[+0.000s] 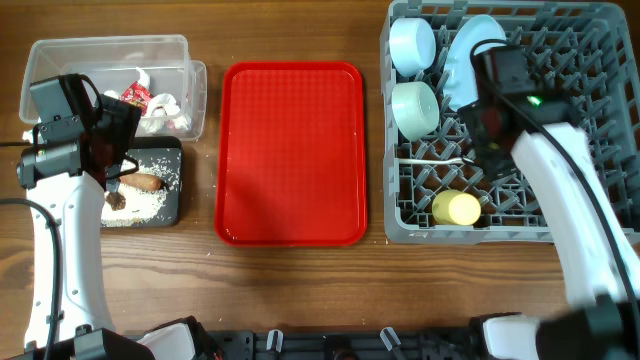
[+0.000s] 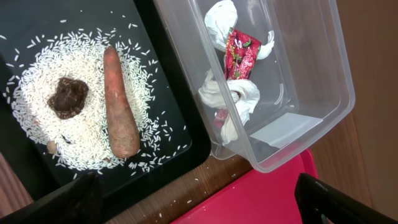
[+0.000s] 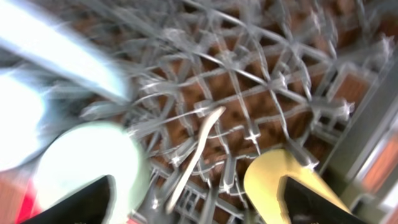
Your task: Sort waste into correct bins and load items into the dishwasher rack
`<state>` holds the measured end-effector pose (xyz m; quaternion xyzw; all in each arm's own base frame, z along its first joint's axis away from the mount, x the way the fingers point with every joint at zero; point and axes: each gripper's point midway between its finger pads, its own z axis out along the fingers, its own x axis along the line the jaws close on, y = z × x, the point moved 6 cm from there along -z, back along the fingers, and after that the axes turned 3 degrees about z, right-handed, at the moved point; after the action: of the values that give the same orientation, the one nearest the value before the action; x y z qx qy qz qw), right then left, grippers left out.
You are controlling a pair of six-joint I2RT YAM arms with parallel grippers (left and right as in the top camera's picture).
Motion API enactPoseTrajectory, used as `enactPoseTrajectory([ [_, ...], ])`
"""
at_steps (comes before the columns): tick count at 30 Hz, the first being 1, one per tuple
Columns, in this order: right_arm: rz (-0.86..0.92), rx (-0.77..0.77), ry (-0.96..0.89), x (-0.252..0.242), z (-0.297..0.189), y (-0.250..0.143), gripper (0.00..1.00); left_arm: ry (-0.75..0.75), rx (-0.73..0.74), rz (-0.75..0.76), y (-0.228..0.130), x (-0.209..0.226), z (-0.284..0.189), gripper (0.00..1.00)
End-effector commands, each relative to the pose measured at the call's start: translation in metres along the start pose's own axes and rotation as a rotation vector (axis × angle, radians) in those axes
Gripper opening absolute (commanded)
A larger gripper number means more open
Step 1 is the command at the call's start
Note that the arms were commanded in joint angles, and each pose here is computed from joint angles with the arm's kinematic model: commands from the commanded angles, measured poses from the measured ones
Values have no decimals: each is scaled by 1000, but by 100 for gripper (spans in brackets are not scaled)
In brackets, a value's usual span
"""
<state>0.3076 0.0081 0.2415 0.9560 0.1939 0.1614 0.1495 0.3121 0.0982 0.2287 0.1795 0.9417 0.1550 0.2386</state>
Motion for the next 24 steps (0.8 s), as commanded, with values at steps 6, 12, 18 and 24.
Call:
enactPoseTrajectory([
  [6,-575,-106,270,-20,-84,8,100,-8,-18,13,2,-2,-4,100],
  [12,-629,-102,297,-16,-84,6,100,-8,-18,13,2,-2,-4,100],
  [18,-1044,-278,671,27,-105,-3,100,-8,-18,13,2,-2,-4,100],
  [24,-1127,-496,944,-13,-82,-37,100,-8,-18,13,2,-2,-4,100],
])
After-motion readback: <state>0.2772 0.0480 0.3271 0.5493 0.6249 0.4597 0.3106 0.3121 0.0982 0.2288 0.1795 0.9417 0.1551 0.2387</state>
